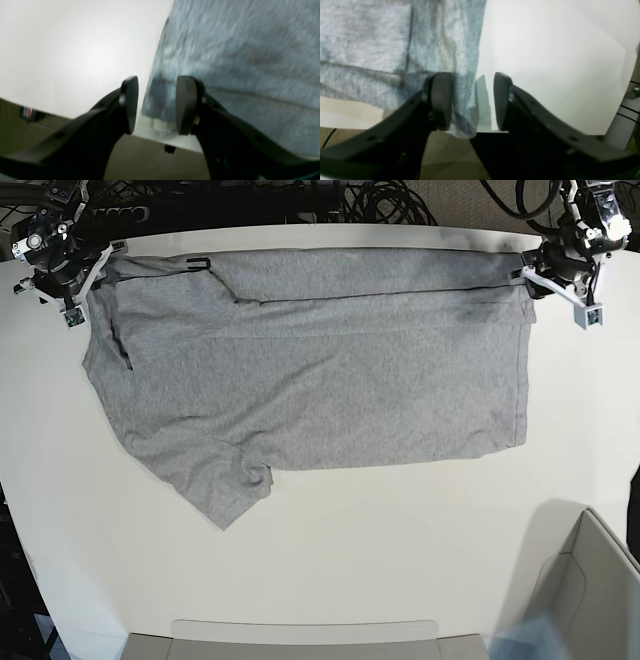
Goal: Fold the T-shirt properly
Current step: 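Lower the folded edge, release, and pull both grippers back toward the collar, then move the right gripper to the hem corner and grasp it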
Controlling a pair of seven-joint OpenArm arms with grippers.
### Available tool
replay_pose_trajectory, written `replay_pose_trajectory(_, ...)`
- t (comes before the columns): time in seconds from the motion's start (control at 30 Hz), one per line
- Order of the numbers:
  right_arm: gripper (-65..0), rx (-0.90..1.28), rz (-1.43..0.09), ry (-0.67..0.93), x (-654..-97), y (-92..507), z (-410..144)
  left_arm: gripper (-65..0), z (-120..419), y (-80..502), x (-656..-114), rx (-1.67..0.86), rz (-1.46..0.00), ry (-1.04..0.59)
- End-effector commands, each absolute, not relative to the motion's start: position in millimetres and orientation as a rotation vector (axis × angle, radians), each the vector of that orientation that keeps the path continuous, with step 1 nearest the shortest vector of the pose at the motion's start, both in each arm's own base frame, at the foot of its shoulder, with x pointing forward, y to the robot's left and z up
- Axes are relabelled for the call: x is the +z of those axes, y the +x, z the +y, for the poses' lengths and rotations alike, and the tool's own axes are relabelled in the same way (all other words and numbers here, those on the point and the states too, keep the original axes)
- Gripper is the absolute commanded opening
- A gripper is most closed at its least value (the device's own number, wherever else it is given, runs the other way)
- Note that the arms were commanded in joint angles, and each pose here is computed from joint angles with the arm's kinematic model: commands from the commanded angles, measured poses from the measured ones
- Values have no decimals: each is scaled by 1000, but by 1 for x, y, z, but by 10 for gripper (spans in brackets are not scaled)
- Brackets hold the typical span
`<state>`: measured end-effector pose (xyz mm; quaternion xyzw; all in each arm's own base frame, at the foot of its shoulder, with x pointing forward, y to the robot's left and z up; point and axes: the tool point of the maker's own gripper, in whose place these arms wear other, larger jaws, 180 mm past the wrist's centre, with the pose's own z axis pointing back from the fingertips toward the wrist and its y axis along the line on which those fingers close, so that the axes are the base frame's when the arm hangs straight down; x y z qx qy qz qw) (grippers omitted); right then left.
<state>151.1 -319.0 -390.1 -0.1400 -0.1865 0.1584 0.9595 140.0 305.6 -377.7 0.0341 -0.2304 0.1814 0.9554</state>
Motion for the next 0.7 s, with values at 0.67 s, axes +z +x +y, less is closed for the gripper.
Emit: replay_pose_trajectory(0.67, -313, -5, -538, -770, -268, 203, -394, -394, 315, 162, -350, 361, -577, 98)
